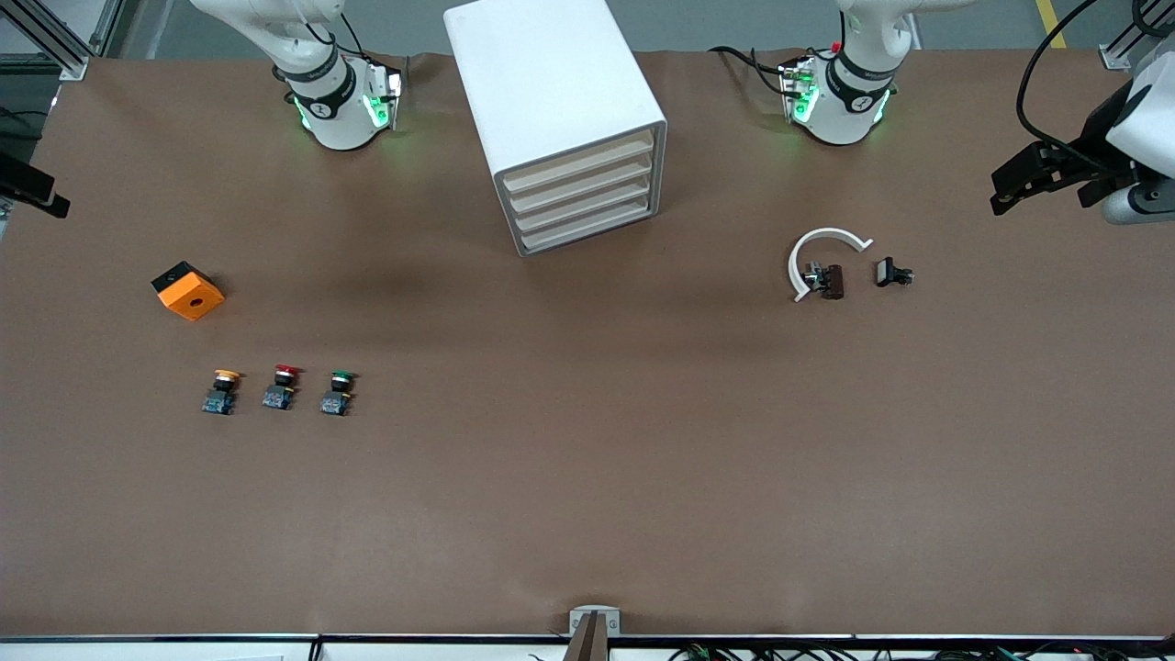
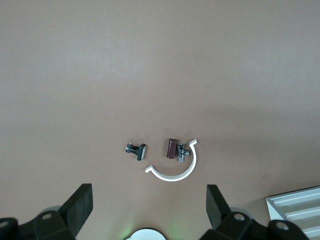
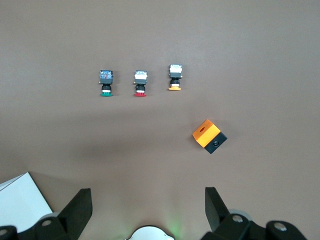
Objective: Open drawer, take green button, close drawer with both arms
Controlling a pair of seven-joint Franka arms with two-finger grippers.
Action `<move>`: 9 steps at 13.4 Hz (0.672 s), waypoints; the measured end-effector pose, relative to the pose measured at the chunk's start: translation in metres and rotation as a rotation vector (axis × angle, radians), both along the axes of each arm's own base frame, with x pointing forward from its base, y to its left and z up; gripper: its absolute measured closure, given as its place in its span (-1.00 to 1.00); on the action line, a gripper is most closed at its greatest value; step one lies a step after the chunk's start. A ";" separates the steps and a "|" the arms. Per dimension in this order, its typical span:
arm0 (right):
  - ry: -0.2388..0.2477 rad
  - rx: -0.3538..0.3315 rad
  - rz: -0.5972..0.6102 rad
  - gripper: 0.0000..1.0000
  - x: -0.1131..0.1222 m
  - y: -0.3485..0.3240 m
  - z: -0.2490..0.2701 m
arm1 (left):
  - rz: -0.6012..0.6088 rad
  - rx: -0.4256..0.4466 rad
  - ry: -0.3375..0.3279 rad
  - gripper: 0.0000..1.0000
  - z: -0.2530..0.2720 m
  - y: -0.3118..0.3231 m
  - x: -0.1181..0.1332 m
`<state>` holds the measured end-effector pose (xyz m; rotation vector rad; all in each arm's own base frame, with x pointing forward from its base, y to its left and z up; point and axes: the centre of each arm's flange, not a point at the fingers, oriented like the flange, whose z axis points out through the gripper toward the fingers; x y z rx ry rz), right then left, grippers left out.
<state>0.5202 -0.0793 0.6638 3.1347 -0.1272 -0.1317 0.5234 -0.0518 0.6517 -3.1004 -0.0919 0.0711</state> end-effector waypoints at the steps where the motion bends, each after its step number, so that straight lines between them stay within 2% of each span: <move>1: 0.001 0.001 0.005 -1.00 -0.005 0.003 0.001 | 0.000 0.000 0.004 -1.00 -0.002 0.000 0.000; 6: 0.007 0.007 0.025 -1.00 -0.026 0.014 0.000 | -0.002 0.001 0.007 -1.00 -0.005 -0.001 0.000; 9: -0.009 0.007 0.044 -1.00 -0.034 0.024 -0.005 | -0.001 0.000 0.004 -1.00 -0.004 -0.001 0.001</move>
